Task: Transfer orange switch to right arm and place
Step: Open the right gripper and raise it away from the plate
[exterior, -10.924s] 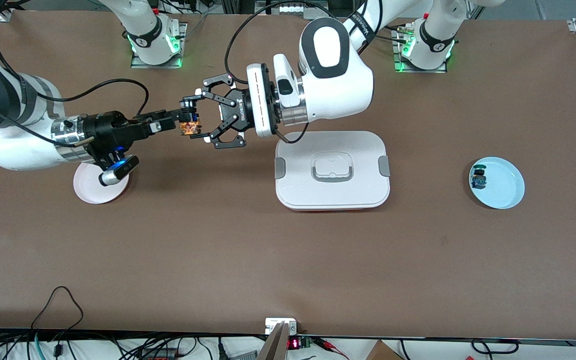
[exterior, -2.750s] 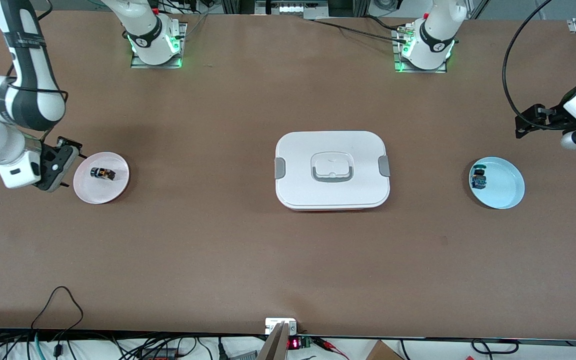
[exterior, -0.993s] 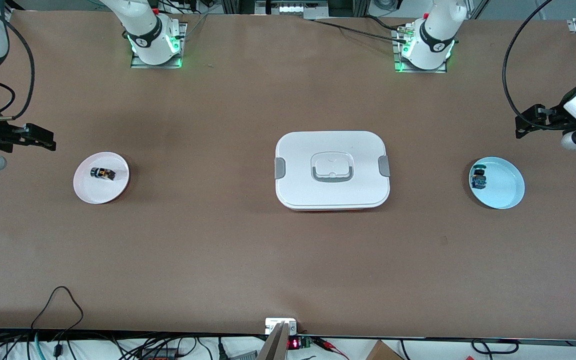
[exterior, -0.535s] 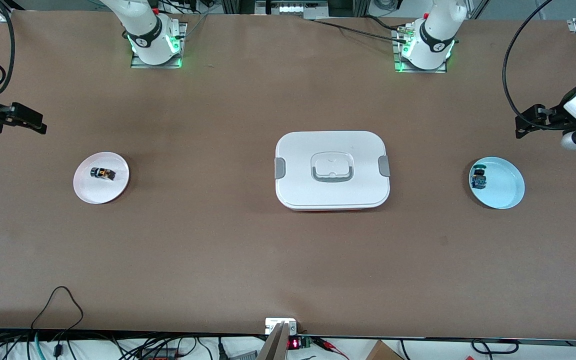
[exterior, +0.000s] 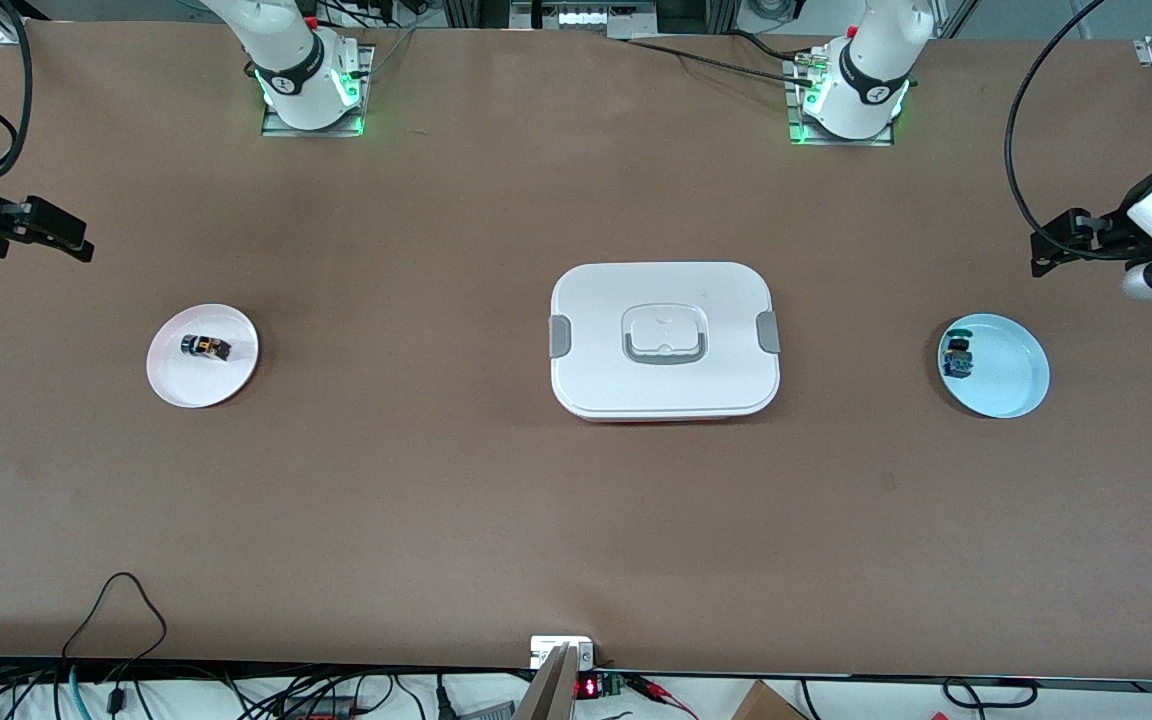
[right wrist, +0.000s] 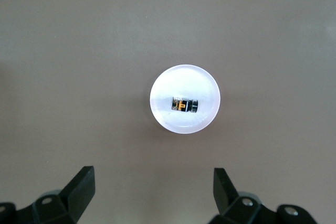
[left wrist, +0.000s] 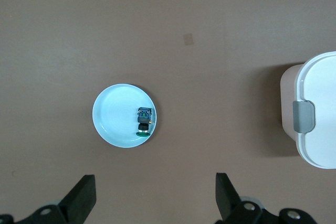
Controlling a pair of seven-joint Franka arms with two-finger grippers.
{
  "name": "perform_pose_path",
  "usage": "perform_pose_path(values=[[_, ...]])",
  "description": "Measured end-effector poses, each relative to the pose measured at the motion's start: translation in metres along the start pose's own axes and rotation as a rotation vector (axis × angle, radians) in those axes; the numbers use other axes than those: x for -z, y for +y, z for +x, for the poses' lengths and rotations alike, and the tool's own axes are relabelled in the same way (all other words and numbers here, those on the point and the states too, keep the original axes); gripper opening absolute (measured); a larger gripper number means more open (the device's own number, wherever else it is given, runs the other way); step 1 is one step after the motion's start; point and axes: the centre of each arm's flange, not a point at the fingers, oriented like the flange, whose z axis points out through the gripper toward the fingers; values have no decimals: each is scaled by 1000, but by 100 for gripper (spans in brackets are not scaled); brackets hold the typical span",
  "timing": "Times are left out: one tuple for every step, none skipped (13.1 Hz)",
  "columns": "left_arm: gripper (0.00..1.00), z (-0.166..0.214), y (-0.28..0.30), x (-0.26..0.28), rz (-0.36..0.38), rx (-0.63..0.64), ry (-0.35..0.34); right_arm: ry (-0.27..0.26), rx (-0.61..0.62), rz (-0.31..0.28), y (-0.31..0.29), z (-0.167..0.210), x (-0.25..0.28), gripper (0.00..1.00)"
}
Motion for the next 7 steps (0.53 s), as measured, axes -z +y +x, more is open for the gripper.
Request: perform_pose_path(values=[[100, 0, -1, 0, 0, 1, 0, 3, 0, 0, 0, -2, 3, 100], [100, 0, -2, 0, 0, 3, 0, -1, 0, 1, 0, -3, 4, 100], [100, 0, -2, 0, 0, 4, 0, -7, 1, 1, -1, -4, 3, 100], [100, 0, -2, 0, 0, 4, 0, -9, 3, 1, -2, -4, 3, 100], [100, 0, -2, 0, 0, 4, 0, -6, 6, 0, -4, -4, 4, 100], [100, 0, -2, 0, 0, 4, 0, 0, 9, 0, -5, -3, 7, 100], [100, 0, -2, 0, 0, 4, 0, 7, 10, 0, -6, -3, 11, 100]])
